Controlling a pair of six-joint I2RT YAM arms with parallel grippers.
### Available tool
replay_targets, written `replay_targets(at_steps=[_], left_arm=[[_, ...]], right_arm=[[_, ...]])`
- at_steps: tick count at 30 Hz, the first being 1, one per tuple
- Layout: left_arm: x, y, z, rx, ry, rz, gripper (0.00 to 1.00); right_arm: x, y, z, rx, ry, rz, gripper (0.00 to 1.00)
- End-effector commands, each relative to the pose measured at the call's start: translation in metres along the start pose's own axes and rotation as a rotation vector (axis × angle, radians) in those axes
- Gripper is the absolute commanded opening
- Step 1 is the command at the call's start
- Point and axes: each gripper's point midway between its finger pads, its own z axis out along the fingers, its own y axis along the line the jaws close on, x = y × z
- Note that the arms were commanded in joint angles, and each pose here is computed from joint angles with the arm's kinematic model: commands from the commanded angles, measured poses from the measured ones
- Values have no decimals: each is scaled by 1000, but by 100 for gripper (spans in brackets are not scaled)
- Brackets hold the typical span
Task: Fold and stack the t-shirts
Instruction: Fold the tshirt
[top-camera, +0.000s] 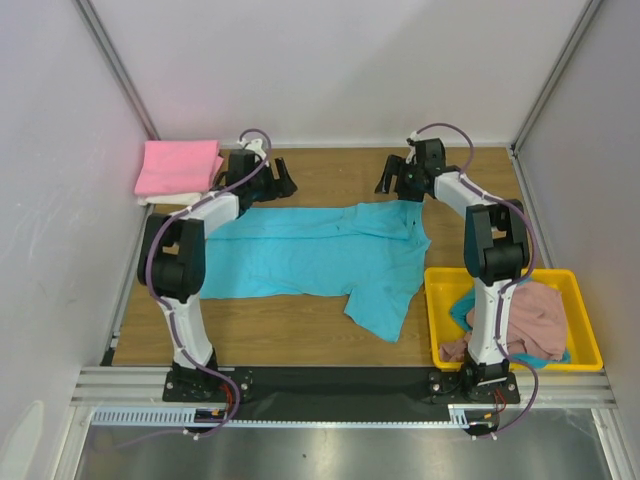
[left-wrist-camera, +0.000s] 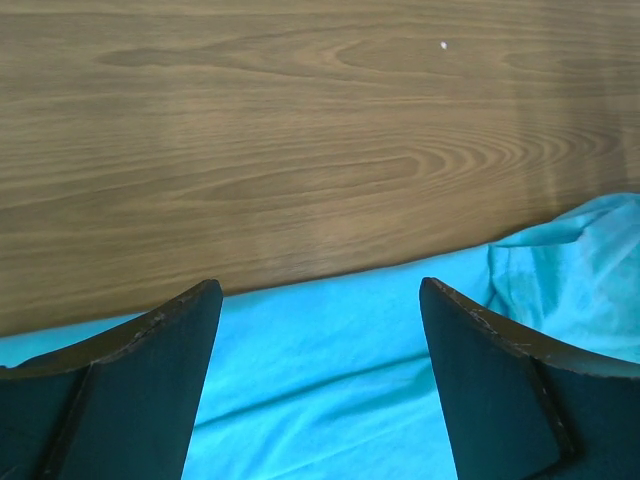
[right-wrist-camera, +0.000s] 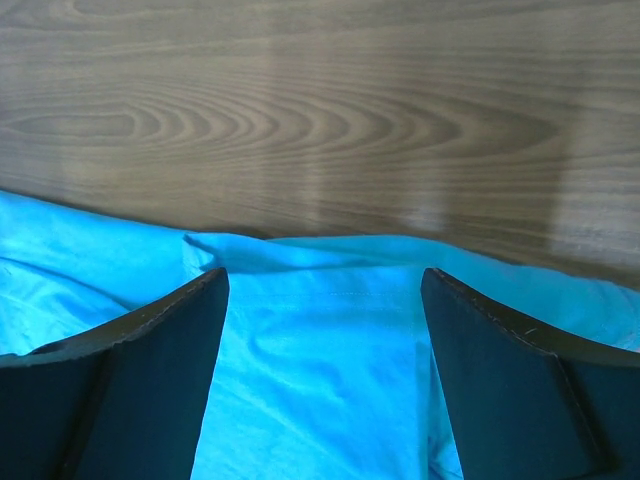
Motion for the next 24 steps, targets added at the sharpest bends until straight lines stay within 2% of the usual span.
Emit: replay_targets(at_steps=[1,8,15,24], left_arm=[[-17,-35,10,116,-41,-2,86],[-6,-49,28,162,-17,-32,86],[-3,-54,31,180,-8,-23,86],[-15,-79,48,273,-7,-14,85]], right_arm=[[-14,-2,-5,27,-25,-19,84],[7,-12,0,44,29,-2,75],[11,-14,4,37,45,-5,61],[19,-22,8,60,79,-3,64]])
